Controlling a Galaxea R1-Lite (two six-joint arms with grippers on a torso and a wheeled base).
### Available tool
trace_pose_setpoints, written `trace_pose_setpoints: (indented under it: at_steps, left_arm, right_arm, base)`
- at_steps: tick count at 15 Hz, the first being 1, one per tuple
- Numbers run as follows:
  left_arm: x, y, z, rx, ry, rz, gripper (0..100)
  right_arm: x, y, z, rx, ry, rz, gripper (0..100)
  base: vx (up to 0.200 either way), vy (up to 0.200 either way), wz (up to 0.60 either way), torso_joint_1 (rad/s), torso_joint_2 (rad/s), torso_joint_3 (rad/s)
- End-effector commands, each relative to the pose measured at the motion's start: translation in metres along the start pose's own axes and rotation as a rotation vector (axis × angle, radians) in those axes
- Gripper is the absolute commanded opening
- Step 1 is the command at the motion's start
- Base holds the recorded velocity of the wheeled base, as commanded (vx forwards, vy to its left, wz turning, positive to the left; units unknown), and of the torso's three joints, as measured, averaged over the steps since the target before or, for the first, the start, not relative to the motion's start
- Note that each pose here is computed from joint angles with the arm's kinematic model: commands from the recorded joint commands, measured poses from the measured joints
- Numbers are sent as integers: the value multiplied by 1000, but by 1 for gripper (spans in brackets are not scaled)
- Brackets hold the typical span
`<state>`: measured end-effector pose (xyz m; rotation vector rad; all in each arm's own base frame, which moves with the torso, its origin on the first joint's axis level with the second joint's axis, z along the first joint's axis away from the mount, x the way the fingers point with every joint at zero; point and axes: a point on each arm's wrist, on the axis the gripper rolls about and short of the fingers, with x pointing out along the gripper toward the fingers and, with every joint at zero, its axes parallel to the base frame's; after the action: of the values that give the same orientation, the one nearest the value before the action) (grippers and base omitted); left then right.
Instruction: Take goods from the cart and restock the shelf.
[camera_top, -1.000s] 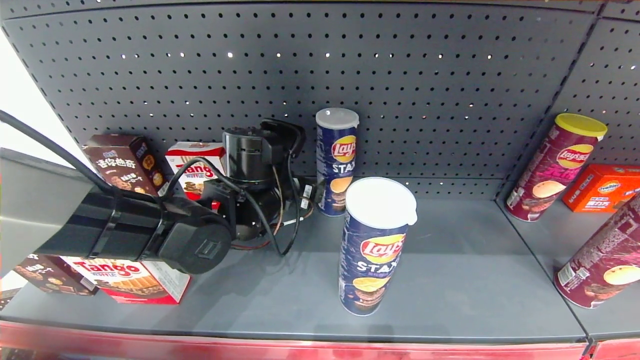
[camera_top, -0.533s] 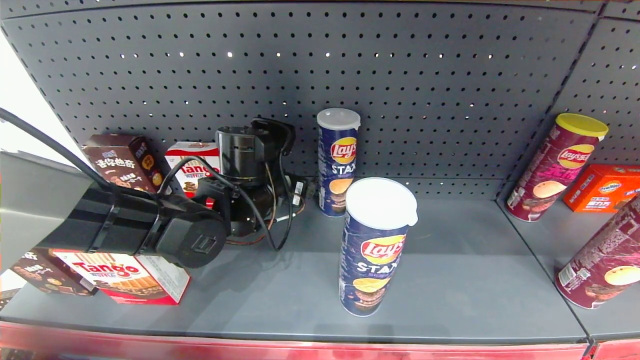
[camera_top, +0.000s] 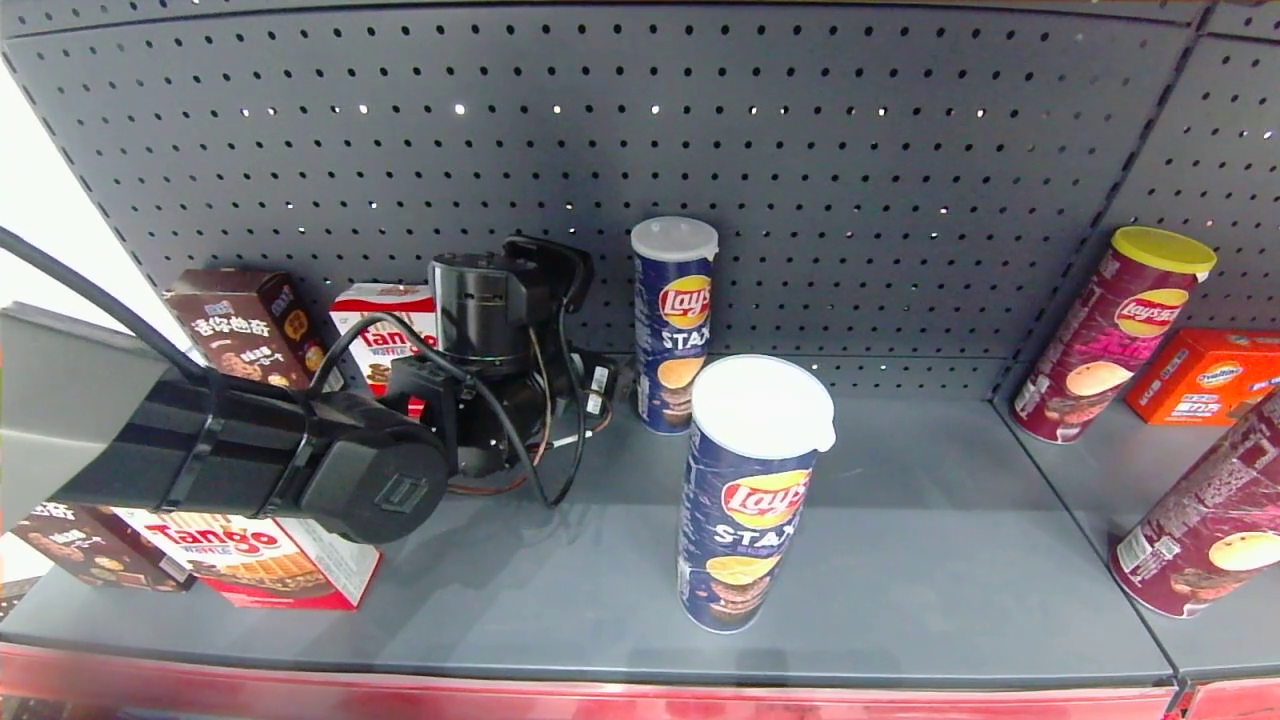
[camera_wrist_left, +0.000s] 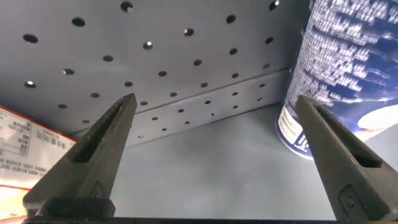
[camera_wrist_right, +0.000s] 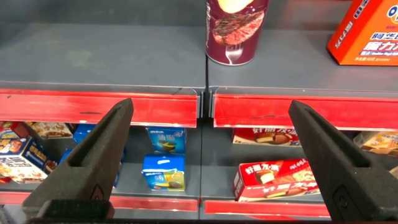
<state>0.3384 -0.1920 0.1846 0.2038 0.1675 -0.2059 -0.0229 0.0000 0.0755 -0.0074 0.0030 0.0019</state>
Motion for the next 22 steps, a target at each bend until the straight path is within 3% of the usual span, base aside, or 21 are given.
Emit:
trace_pose_setpoints:
  at_steps: [1, 8, 10, 14, 18, 22]
  left_arm:
    - [3, -1, -1, 1, 0, 1, 100]
    - [13, -17, -10, 11, 17, -41, 100]
    - [12, -18, -10, 13, 18, -44, 100]
    - [4, -14, -2, -1, -34, -35, 100]
    - [1, -12, -4, 1, -27, -32, 100]
    - [2, -17, -6, 4, -22, -44, 100]
  right_arm:
    - [0, 0, 0, 0, 0, 0, 100]
    - [0, 0, 0, 0, 0, 0, 100]
    - [0, 0, 0, 0, 0, 1, 100]
    - [0, 0, 0, 0, 0, 0, 100]
    - [0, 0, 0, 0, 0, 1, 100]
    - [0, 0, 0, 0, 0, 1, 100]
  base:
    - [0, 0, 0, 0, 0, 0]
    - [0, 0, 0, 0, 0, 0]
    - [0, 0, 0, 0, 0, 0]
    - [0, 0, 0, 0, 0, 0]
    - [0, 0, 0, 0, 0, 0]
    - [0, 0, 0, 0, 0, 0]
